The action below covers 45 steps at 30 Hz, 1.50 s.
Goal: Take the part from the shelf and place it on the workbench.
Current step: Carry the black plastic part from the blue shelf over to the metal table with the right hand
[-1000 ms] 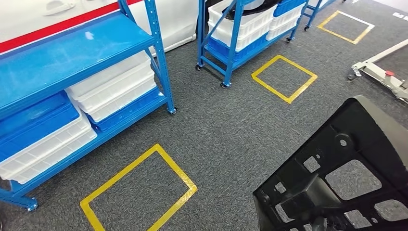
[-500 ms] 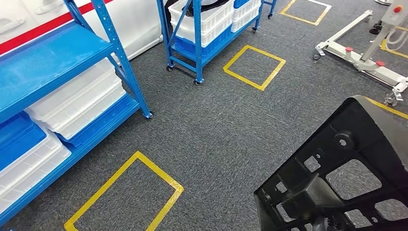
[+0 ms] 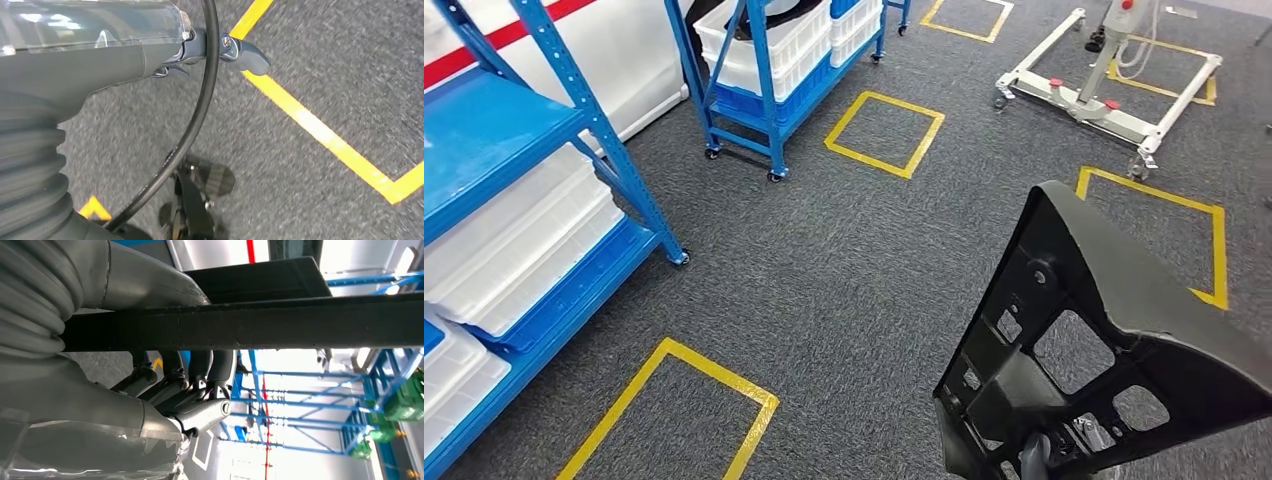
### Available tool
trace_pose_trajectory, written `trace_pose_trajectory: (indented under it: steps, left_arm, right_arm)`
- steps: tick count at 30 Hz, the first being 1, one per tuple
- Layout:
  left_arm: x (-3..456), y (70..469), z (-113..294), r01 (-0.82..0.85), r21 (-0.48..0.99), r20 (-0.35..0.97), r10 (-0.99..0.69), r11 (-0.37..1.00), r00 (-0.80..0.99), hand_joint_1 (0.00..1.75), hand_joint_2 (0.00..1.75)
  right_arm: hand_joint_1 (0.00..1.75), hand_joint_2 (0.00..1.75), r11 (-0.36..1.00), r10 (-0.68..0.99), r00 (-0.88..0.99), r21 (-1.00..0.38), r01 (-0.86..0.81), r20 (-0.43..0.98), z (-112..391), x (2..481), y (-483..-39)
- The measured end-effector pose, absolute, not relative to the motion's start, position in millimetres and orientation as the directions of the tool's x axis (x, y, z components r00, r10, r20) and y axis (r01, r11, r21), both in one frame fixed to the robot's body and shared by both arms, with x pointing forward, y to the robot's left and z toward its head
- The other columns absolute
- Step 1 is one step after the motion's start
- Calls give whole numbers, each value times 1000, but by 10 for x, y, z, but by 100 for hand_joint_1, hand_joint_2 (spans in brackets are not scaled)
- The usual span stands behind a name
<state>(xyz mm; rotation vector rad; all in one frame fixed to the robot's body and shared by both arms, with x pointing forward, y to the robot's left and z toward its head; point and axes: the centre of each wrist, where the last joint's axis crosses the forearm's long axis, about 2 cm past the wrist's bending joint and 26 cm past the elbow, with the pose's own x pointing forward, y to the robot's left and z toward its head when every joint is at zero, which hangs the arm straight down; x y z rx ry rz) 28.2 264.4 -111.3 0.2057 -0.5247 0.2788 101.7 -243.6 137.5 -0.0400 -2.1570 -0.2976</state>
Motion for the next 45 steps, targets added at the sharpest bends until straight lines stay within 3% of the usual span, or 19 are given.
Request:
trace_pose_trajectory:
  steps: [45]
  left_arm:
    - [222,2844,-1125,-289,155,522,170,945,836,0,175]
  right_arm:
    - [175,175,970,-75,-559,189,150,826,1386,1054,-2236]
